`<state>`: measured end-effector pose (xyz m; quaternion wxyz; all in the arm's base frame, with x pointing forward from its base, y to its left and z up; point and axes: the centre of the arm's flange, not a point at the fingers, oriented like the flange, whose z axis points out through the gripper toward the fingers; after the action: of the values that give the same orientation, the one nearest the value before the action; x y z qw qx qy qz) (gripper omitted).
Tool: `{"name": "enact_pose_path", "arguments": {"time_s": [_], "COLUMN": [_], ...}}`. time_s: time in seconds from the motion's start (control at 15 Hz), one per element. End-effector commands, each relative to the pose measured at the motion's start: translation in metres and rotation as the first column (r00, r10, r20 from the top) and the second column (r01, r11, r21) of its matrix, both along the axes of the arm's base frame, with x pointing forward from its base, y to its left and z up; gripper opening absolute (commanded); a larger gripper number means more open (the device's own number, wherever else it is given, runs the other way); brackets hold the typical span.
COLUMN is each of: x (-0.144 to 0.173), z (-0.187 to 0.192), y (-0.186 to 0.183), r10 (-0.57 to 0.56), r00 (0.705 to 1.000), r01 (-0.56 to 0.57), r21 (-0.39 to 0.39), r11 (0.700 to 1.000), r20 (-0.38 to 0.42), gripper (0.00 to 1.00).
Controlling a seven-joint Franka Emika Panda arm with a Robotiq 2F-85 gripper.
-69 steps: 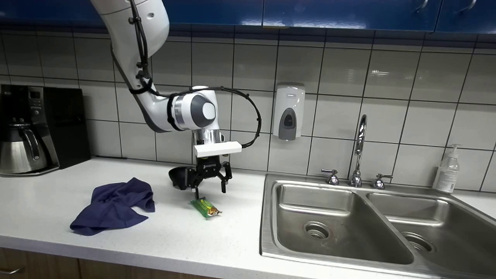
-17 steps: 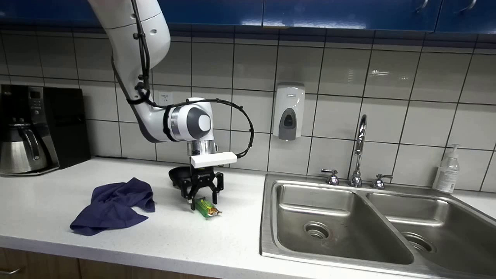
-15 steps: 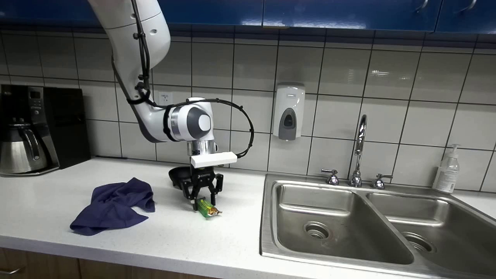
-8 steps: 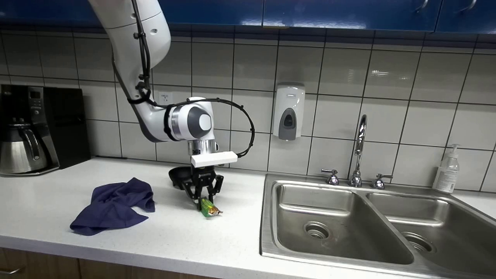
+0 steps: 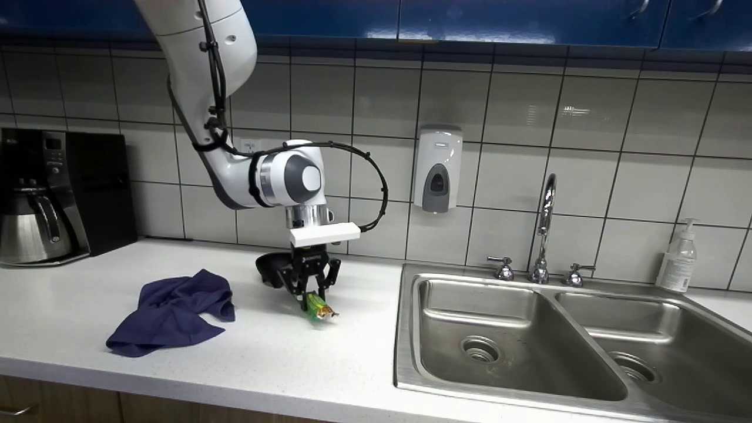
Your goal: Pick up the green snack bar and put it inside the black bowl
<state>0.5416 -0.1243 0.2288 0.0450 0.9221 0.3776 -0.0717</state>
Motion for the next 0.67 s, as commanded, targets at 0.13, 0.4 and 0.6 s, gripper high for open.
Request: {"name": "enact_pose_path", "arguments": {"time_s": [0.13, 0.4, 0.6], "x": [-0.002, 0.003, 0.007], "z": [0.044, 0.058, 0.063], "y": [0.015, 0.031, 0.041], "r10": [-0.036, -0.04, -0.039], "r00": [0.997, 0.994, 0.993], "r01": [0.037, 0.043, 0.043], "r21": [-0.013, -0.024, -0.029], "r11": [0.999, 0.999, 0.999], "r20": [0.071, 0.101, 0.107], "gripper": [0.16, 0.16, 0.16]}}
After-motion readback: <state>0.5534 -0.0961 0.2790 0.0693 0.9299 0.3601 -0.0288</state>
